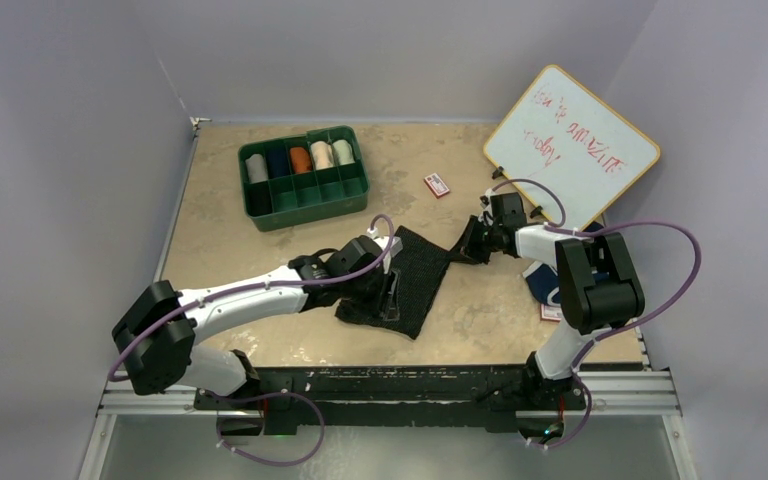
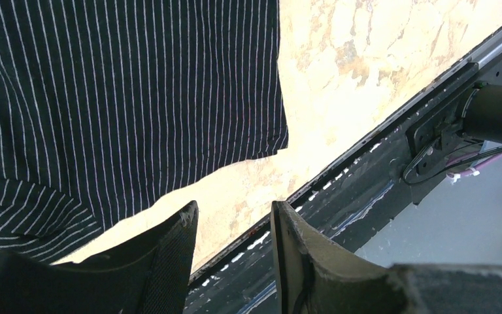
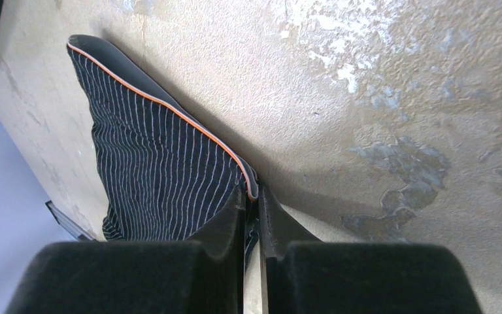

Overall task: Roll the underwear
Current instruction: Fold the underwear at the center of the board.

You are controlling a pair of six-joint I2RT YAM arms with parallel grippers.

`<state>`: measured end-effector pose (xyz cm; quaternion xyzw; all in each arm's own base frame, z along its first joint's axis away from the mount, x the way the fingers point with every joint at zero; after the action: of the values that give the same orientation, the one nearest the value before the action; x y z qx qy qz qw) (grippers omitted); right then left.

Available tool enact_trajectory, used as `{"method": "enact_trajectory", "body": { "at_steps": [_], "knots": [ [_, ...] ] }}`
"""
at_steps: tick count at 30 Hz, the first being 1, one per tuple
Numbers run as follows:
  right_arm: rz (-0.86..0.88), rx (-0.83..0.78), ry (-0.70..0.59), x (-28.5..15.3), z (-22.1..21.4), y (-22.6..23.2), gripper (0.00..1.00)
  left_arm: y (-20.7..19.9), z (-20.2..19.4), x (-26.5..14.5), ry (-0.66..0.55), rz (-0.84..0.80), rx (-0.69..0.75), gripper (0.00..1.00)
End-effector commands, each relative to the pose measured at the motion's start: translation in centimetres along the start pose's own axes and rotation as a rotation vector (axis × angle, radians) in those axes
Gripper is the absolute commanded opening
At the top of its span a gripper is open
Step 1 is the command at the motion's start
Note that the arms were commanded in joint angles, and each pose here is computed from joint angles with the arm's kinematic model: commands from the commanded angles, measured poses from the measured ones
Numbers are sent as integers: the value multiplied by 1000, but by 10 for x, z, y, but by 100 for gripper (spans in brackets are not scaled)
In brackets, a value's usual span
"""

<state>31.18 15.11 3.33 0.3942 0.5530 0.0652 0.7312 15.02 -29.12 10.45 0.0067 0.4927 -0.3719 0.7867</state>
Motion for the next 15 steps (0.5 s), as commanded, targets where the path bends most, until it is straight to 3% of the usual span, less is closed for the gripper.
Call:
{"method": "enact_trajectory", "body": {
  "at_steps": [1, 8, 15],
  "knots": [
    [-30, 2, 32, 1, -11, -12, 5, -16, 24, 1, -66, -63, 74, 43],
    [-6, -5, 30, -5, -10, -3, 4, -28, 31, 22, -39, -43, 180, 42],
    [-25, -9, 29, -6, -9, -5, 5, -48, 18, 50, 91, 49, 288, 41]
  ]
}}
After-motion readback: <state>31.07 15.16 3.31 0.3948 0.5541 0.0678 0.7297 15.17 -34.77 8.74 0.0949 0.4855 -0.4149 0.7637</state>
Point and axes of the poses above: each gripper's point midway between its finger pads, its own x axis out along the fingers, its own y axis along the line the jaws close on, z = x × y, the point moved 2 cm from there along -x, back along the fingers, and after that the axes turned 12 degrees about x, right-handed, at the moved point
